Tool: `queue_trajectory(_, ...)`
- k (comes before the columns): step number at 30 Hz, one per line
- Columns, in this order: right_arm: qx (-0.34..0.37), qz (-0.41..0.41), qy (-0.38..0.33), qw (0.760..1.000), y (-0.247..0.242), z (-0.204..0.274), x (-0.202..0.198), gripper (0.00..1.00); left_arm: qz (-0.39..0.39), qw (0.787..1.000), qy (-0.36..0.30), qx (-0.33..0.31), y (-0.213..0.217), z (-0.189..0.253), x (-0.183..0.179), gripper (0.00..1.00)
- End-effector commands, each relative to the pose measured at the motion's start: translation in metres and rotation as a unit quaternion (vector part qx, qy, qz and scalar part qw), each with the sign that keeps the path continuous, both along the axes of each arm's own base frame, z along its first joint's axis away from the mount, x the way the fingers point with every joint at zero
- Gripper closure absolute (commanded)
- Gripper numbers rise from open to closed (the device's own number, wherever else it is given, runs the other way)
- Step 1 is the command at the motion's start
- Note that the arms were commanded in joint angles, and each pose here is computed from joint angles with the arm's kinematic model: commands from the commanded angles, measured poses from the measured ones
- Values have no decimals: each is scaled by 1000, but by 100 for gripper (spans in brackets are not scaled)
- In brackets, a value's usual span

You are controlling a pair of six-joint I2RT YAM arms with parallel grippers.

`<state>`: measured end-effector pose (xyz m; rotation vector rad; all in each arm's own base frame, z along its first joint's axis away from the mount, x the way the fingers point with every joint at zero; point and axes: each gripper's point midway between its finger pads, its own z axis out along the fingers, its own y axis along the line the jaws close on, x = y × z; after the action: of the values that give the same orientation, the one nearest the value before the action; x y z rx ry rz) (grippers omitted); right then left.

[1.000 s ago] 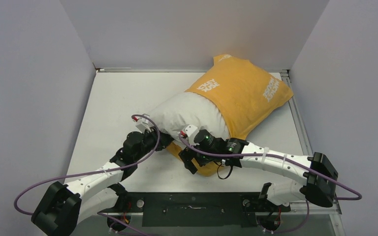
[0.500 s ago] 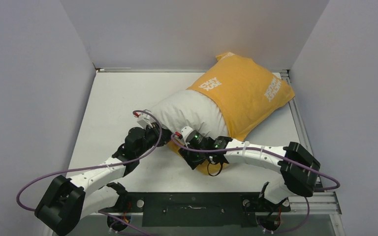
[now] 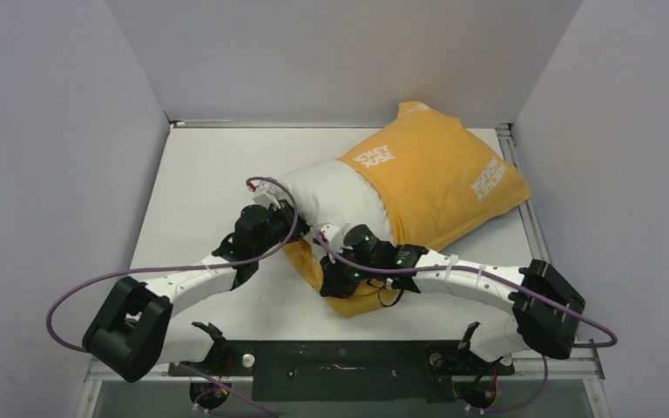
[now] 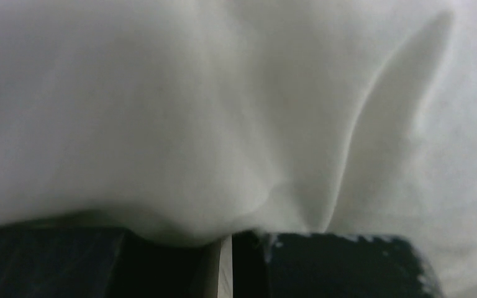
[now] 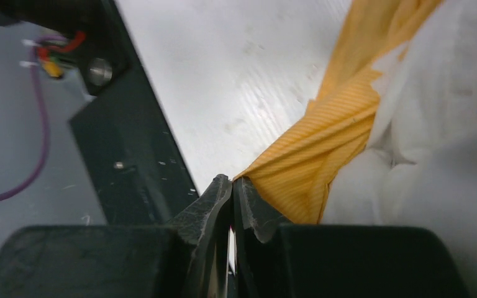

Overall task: Put the pillow into the pillowcase
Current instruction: Stuff the pillow into the pillowcase.

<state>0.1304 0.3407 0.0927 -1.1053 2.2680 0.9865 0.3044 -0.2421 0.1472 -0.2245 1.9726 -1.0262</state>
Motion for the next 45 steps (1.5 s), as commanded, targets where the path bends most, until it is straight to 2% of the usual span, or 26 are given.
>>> queue_trajectory(1,180,150,49,971,32,102,-62,95,17,999,-46,-9,-12,26,35,96)
queue_trajectory(4,213,159,35,963,32,121,-64,95,7,1000,-25,17,-18,3,44,97)
queue_trajectory(5,212,155,31,965,32,121,-62,95,1,1000,-12,29,-19,-5,44,92)
queue_trajectory(7,200,137,25,970,29,117,-53,95,-12,999,7,44,-20,-11,40,67)
queue_trajectory(9,192,120,23,974,26,112,-46,95,-14,998,23,62,-15,-13,31,51)
queue_trajectory(13,214,97,10,972,23,120,-34,95,1,992,63,106,10,-11,3,40)
queue_trajectory(16,232,88,5,969,20,127,-26,95,1,985,100,138,32,-13,-27,36)
queue_trajectory(18,235,87,4,968,20,128,-23,95,-14,984,119,131,37,-10,-48,35)
queue_trajectory(24,250,94,11,963,24,130,-22,95,-68,986,150,3,19,4,-96,34)
queue_trajectory(27,249,91,13,964,25,129,-21,95,-69,984,154,-52,15,10,-106,34)
queue_trajectory(32,246,88,11,965,23,128,-20,95,4,986,167,-20,46,4,-114,34)
queue_trajectory(35,247,86,8,965,23,129,-20,95,21,987,156,-46,53,12,-121,34)
queue_trajectory(39,252,88,6,964,25,132,-20,95,-15,979,160,-124,35,27,-132,35)
queue_trajectory(45,269,93,-1,959,26,143,-23,95,-49,972,163,-160,2,32,-144,35)
